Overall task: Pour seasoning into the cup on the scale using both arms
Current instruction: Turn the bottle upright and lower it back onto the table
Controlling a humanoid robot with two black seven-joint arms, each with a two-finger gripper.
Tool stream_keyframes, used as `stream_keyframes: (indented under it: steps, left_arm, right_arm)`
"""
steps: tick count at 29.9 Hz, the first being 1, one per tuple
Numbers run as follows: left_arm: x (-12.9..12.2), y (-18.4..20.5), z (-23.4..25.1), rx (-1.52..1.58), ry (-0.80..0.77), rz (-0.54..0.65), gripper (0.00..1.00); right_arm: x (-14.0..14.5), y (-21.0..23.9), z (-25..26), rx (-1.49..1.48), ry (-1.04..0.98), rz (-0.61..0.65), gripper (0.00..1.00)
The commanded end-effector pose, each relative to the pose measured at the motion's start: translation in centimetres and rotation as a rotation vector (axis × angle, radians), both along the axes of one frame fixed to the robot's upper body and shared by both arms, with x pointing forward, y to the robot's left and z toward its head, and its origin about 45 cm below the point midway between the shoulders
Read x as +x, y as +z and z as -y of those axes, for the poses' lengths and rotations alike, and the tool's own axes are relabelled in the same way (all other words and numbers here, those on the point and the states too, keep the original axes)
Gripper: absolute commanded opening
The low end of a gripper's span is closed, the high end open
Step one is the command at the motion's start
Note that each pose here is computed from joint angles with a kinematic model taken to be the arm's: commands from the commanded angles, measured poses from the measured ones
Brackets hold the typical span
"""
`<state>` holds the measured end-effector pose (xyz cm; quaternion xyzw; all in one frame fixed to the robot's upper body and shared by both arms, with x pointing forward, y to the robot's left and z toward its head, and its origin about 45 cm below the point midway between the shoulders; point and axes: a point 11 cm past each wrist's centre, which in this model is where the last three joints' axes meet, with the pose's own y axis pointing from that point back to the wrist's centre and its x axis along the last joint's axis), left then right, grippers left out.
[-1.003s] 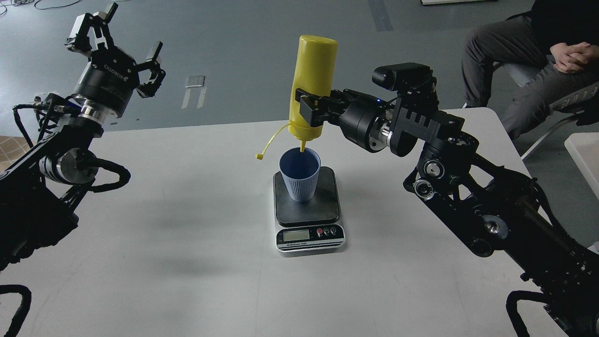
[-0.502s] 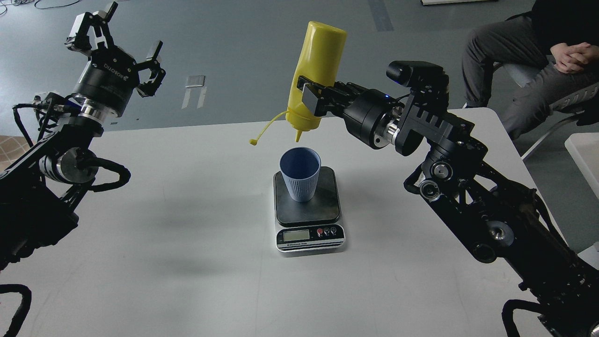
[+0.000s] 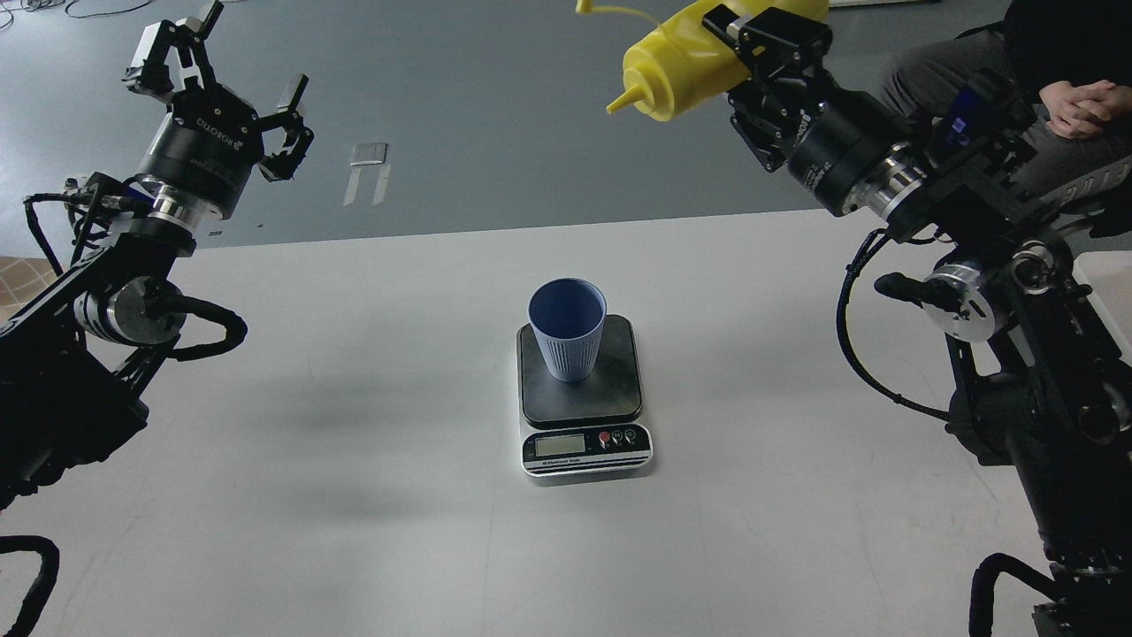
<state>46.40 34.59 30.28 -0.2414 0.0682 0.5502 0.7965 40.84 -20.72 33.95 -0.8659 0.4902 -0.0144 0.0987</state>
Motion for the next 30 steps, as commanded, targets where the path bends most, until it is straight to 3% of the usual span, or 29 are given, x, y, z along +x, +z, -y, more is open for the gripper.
stream_keyframes:
  steps: [1, 10, 16, 30]
  left_arm:
    - [0.0, -0.1, 0.1, 0.001, -0.003, -0.002, 0.98]
    - [0.0, -0.3, 0.4, 0.006, -0.007, -0.008, 0.98]
    - [0.0, -0.3, 0.3, 0.009, -0.007, -0.008, 0.98]
    - [0.0, -0.3, 0.5, 0.006, -0.011, -0.008, 0.98]
  right_arm:
    - [0.3, -1.6, 4.2, 0.286, -0.048, -0.128, 0.0]
    - [-1.4, -11.1, 9.9, 0.756, -0.139, -0.412, 0.0]
    - [-4.2, -14.5, 10.8, 1.004, -0.138, -0.487, 0.0]
    - [-9.0, -19.6, 11.6, 1.191, -0.186, -0.56, 0.0]
